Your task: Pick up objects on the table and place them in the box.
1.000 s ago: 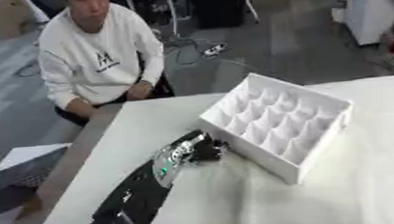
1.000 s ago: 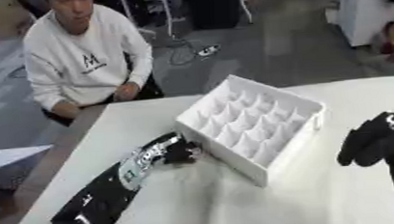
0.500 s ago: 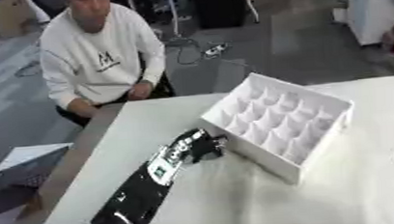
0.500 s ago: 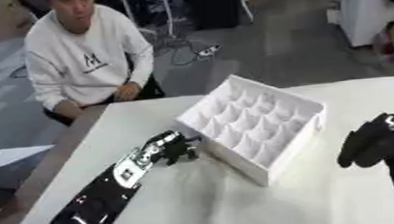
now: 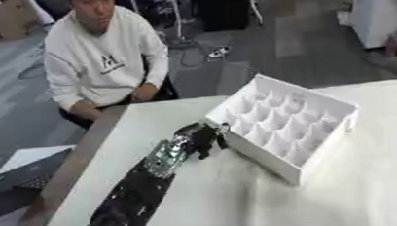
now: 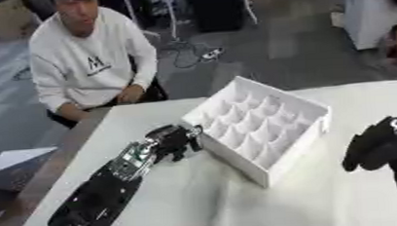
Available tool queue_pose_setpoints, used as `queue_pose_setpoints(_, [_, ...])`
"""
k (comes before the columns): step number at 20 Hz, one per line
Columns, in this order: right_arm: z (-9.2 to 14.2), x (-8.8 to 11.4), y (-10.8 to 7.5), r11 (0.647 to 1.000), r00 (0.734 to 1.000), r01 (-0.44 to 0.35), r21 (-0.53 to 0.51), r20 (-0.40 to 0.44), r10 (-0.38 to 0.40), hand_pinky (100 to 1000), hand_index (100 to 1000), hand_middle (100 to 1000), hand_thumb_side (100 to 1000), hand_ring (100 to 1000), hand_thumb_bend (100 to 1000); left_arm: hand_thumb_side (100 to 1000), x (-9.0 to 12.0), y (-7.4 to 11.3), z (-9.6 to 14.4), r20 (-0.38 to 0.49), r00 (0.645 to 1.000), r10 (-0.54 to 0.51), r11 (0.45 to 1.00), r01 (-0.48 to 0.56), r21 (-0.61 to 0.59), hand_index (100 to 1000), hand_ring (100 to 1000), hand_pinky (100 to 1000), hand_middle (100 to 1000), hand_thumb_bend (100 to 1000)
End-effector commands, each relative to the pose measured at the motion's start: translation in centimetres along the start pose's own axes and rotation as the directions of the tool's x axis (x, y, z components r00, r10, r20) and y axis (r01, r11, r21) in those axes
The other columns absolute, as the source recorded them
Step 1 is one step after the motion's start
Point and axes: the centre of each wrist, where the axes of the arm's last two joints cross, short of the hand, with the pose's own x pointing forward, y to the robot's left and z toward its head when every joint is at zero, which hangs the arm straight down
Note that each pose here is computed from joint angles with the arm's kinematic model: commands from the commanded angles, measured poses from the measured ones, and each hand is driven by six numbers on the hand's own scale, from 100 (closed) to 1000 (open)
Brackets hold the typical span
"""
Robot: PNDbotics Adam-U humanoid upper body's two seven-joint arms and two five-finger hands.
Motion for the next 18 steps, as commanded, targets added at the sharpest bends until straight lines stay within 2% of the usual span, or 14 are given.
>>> queue_pose_setpoints(1, [-0.1, 0.2, -0.1, 1.000, 1.000, -0.014, 0.019, 0.027, 0.014, 375, 586, 505, 673, 466, 100, 644, 2.4, 2.2, 0.6, 0.037, 0.999, -0.021, 0.999, 0.020, 0.032, 113, 100, 100, 100, 100])
queue_pose_setpoints(11, [0.1, 0.0, 0.2, 1.000, 1.000, -0.002, 0.012, 0.026, 0.002, 379, 584, 503, 667, 467, 100, 642, 4.9, 2.6, 0.6, 0.063, 0.997, -0.034, 0.999, 0.033, 0.016, 113, 100, 100, 100, 100])
queue_pose_setpoints(18, [-0.3, 0.2, 0.4, 1.000, 0.999, 0.003, 0.009, 0.036, -0.003, 380, 585, 503, 664, 468, 100, 635, 6.2, 3.2, 0.4, 0.084, 0.992, -0.097, 0.995, 0.094, 0.039, 113, 100, 100, 100, 100])
